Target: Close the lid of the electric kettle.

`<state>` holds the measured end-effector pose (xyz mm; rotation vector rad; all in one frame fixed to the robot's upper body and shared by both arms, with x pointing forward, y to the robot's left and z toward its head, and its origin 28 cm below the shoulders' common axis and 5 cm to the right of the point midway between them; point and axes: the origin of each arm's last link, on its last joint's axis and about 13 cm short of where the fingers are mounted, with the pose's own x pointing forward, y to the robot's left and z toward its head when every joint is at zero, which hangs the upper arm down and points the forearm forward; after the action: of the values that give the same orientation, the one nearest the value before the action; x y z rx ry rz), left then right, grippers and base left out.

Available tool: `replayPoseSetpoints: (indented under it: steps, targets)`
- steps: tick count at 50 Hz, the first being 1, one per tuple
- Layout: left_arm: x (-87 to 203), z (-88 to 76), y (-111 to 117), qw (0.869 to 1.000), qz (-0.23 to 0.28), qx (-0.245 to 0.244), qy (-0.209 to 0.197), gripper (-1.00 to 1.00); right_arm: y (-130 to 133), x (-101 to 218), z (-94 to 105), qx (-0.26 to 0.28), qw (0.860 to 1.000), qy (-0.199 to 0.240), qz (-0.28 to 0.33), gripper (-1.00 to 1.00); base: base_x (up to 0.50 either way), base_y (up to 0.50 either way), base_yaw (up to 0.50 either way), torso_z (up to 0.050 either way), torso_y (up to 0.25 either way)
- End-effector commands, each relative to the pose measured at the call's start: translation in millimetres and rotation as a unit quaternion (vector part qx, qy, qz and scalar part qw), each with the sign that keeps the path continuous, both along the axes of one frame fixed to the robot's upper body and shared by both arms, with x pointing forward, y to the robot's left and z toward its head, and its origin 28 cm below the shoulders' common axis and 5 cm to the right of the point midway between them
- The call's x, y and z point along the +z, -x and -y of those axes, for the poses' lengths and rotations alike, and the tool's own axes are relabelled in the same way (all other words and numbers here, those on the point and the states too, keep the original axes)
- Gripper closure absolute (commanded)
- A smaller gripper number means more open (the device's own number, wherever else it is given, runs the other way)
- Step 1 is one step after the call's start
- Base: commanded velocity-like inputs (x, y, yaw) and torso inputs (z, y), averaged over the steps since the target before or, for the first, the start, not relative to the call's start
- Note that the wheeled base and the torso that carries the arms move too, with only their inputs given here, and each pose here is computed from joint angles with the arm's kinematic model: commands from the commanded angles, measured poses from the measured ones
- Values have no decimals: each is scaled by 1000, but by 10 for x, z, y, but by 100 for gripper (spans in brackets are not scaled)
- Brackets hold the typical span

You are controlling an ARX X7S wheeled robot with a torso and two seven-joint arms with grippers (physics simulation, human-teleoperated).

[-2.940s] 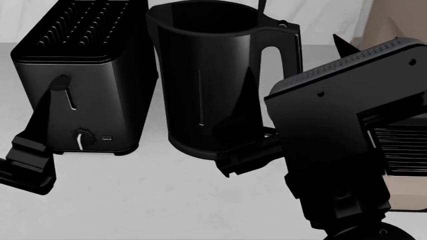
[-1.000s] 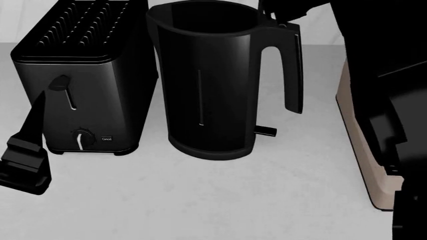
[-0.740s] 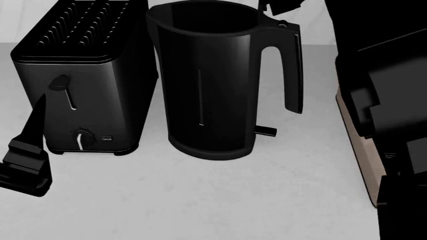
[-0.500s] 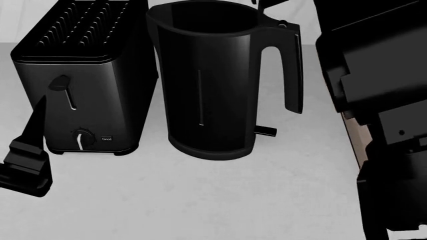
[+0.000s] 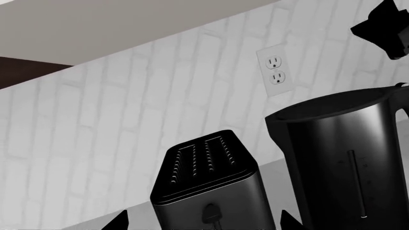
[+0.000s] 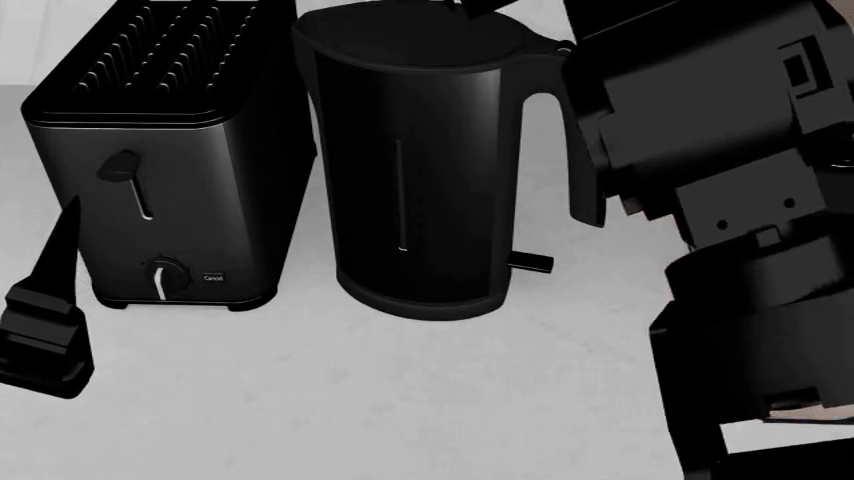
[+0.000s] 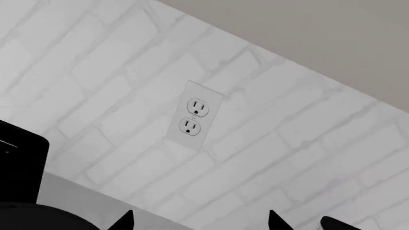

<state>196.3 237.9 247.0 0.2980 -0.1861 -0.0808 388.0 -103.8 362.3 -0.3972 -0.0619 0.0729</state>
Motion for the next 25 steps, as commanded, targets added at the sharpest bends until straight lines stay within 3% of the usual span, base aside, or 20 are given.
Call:
replayPoseSetpoints:
  steps: [1,8,14,19,25]
  targets:
    - [-15,-32,20,1000,0,6,2,-100,-116,-53,-125,16,1000,5,-10,-100,0,0,0,0,0]
    - [-51,-58,21,1000,-3,9,6,-100,-242,-254,-219,27,999,5,-34,-100,0,0,0,0,0]
    - [-62,-58,13,1000,-4,9,8,-100,-181,-232,-207,27,999,5,-30,-100,0,0,0,0,0]
    - [-72,-48,8,1000,-5,7,9,-100,50,-159,-171,33,999,0,-1,-100,0,0,0,0,0]
    - [-97,-46,15,1000,-8,5,10,-100,518,-135,-145,52,998,9,45,-100,0,0,0,0,0]
